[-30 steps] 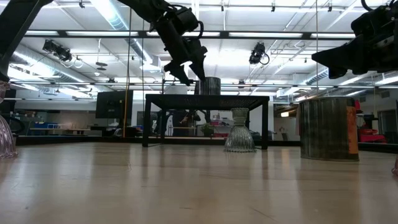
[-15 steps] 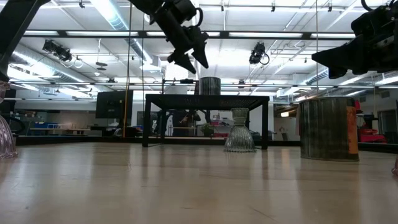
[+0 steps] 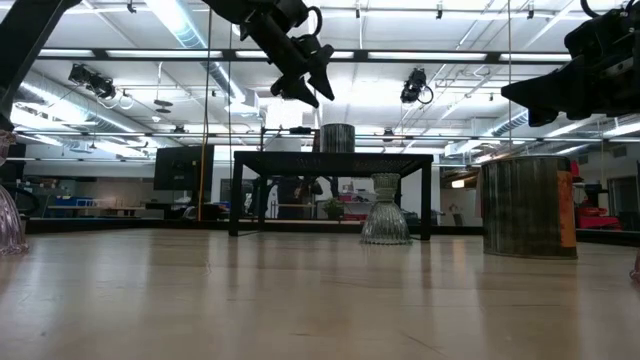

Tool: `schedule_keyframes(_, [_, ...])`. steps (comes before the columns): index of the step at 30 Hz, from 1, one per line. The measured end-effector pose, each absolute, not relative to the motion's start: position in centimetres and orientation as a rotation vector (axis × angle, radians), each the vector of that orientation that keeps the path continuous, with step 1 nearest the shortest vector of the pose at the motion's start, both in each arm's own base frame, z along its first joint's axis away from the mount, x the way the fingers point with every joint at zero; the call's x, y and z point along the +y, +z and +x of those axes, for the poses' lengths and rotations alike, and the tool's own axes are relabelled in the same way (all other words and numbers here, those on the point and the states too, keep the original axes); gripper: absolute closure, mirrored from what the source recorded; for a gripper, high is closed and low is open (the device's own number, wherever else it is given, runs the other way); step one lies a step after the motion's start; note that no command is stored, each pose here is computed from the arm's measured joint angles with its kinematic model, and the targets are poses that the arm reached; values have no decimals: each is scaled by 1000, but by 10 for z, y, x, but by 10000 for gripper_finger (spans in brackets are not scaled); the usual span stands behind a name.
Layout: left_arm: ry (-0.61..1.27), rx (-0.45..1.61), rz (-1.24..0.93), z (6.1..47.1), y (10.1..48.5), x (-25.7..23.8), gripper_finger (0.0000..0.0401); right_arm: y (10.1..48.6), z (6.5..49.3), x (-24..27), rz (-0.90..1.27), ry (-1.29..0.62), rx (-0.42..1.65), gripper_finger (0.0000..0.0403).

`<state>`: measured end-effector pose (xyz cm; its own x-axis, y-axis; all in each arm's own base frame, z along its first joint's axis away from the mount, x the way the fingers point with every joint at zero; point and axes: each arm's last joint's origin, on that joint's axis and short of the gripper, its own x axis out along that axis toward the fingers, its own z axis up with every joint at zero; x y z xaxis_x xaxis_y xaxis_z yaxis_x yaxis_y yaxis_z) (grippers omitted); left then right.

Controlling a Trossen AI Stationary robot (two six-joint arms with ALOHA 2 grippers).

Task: Pick & Place candle stick holders
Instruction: Put the top left silver scented candle on the shelf

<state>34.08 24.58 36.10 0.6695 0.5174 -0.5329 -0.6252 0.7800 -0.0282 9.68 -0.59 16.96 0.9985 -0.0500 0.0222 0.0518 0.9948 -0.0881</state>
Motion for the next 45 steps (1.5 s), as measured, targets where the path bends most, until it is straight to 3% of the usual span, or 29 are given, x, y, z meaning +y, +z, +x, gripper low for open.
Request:
schedule_keyframes(15, [595, 554, -224, 345, 348, 254, 261, 170, 97, -6, -88, -51, -20, 382])
schedule_keyframes(45, [571, 596, -254, 351, 329, 263, 385, 170, 97, -6, -89, -51, -20, 382])
